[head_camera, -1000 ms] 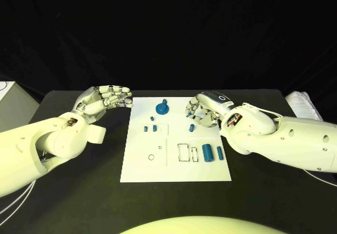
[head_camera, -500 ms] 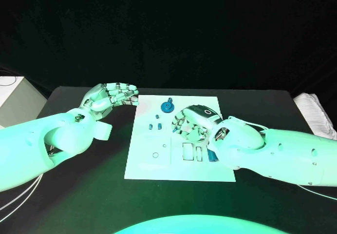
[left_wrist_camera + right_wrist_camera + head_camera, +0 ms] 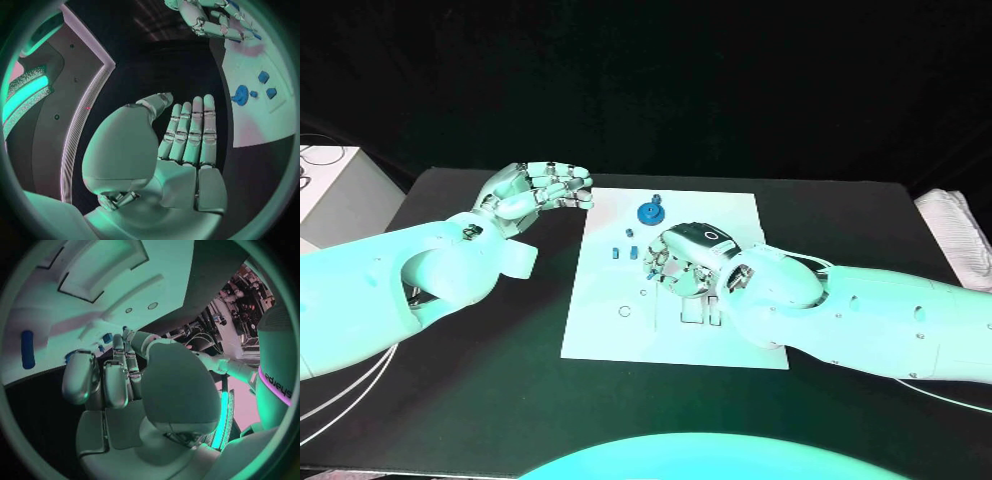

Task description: Assemble the parts on the task board

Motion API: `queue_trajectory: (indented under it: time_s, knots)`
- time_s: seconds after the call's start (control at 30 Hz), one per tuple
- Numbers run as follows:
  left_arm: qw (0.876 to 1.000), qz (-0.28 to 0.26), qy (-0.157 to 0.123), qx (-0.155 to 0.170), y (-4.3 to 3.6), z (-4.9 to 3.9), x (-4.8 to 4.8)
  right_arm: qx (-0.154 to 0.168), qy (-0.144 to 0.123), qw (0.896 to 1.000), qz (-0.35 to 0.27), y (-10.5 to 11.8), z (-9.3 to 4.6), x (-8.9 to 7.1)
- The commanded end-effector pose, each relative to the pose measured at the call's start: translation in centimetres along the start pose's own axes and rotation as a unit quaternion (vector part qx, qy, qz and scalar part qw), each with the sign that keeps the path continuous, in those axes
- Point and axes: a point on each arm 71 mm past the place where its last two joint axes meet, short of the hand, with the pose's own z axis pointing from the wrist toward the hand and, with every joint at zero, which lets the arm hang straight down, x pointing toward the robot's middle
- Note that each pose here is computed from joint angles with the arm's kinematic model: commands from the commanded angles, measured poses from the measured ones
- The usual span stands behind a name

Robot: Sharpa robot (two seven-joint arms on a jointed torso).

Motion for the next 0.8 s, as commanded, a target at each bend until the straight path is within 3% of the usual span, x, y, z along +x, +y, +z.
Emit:
queue_trajectory:
  time_s: [0.03,0.8]
  knots:
    - [1.000,-0.004,0.009,0.003,-0.06,0.07,0.27,0.000,0.018,1.000,-0.015,0.2,0.1,0.6]
    - [1.000,-0.005,0.011,0.003,-0.06,0.09,0.41,-0.003,0.033,0.999,-0.026,0.7,0.5,1.7]
